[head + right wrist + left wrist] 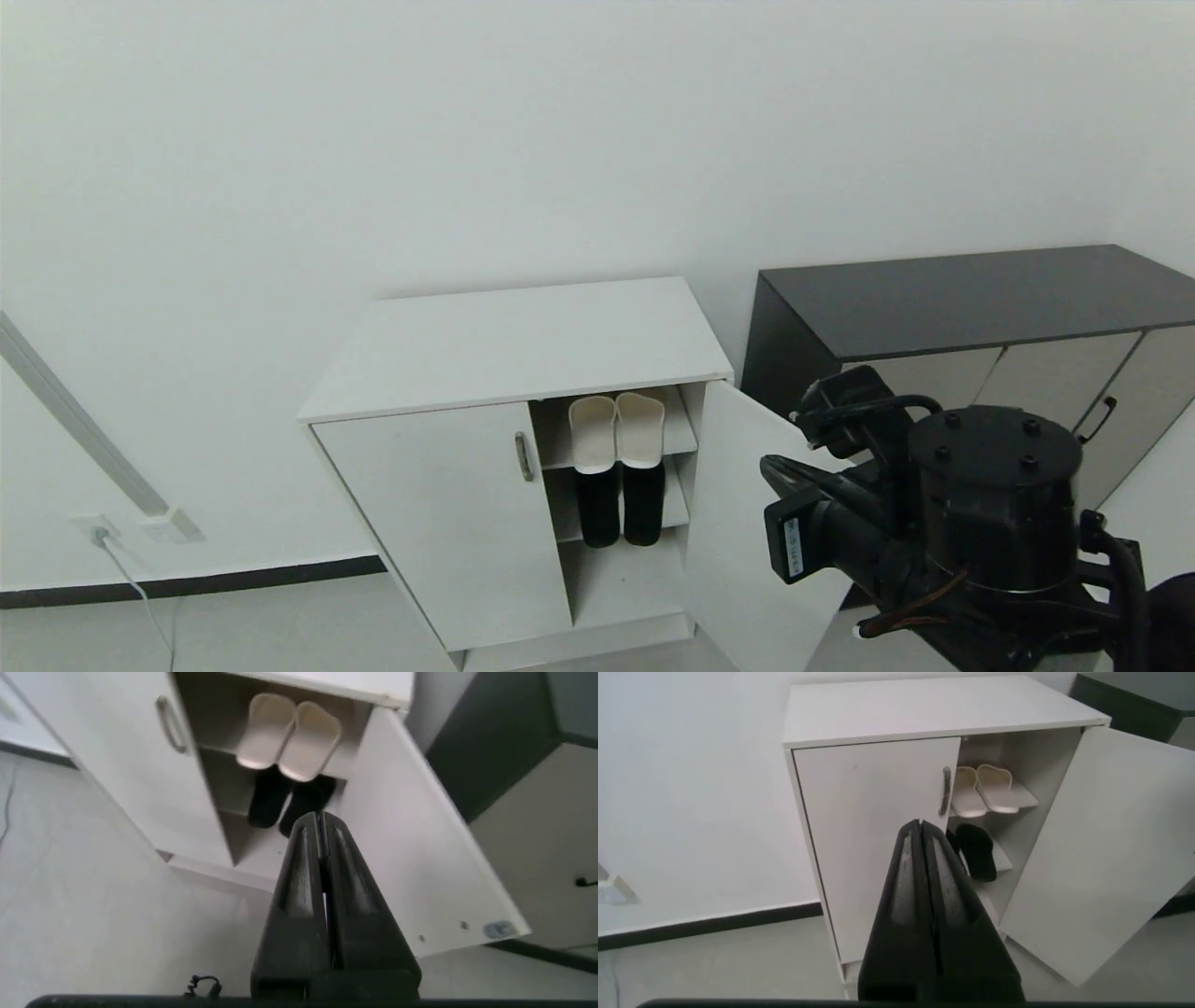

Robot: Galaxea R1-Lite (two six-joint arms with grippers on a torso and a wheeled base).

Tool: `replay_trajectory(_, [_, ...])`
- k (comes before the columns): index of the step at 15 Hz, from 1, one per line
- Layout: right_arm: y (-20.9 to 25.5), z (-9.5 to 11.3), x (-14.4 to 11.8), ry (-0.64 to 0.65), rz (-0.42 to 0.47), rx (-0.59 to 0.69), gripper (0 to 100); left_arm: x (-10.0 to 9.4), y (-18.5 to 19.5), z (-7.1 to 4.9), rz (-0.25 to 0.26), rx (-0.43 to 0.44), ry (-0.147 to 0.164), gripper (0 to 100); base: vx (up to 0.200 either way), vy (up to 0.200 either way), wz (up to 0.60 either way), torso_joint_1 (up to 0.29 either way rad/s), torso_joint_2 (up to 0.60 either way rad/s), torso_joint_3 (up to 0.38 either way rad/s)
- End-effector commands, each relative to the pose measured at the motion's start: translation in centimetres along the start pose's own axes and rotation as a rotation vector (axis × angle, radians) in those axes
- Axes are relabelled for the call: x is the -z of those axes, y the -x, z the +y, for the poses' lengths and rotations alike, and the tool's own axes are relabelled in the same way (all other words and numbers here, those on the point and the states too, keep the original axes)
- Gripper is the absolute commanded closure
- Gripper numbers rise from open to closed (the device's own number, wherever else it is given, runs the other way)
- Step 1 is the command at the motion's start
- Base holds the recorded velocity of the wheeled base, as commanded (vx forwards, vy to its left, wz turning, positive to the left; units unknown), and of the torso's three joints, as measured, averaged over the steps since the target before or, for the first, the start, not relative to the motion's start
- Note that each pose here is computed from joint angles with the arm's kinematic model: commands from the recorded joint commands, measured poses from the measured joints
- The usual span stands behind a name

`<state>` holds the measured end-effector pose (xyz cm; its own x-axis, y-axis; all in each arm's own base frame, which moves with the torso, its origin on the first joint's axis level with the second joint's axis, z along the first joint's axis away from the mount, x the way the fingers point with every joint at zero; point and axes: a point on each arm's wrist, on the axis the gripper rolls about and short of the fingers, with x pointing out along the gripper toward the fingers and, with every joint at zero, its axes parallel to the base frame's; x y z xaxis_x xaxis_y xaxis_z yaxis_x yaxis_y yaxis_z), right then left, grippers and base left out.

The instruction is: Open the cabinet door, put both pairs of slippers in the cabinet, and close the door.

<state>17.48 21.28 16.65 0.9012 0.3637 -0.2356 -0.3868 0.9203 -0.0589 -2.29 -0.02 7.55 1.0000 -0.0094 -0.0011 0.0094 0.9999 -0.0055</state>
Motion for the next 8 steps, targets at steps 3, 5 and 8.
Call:
replay_trajectory(3, [0.0,0.0,0.1,0.000,0.000,0.002,100,0.0,0.0,0.0,0.000,0.000,0.001,100,-0.133,0.000,0.00,-0.006,0.00,0.005])
replay_trajectory(5, [-0.2,-0.1,0.1,-0.001,0.002,0.008,100,0.0,0.0,0.0,0.000,0.000,0.002,100,0.000,0.000,0.00,0.000,0.00,0.000])
replay_trajectory(8, [-1.4,-0.6,-0.1,-0.017,-0.012,0.042,100,0.0,0.0,0.0,0.002,0.000,0.001,100,0.000,0.000,0.00,0.000,0.00,0.000])
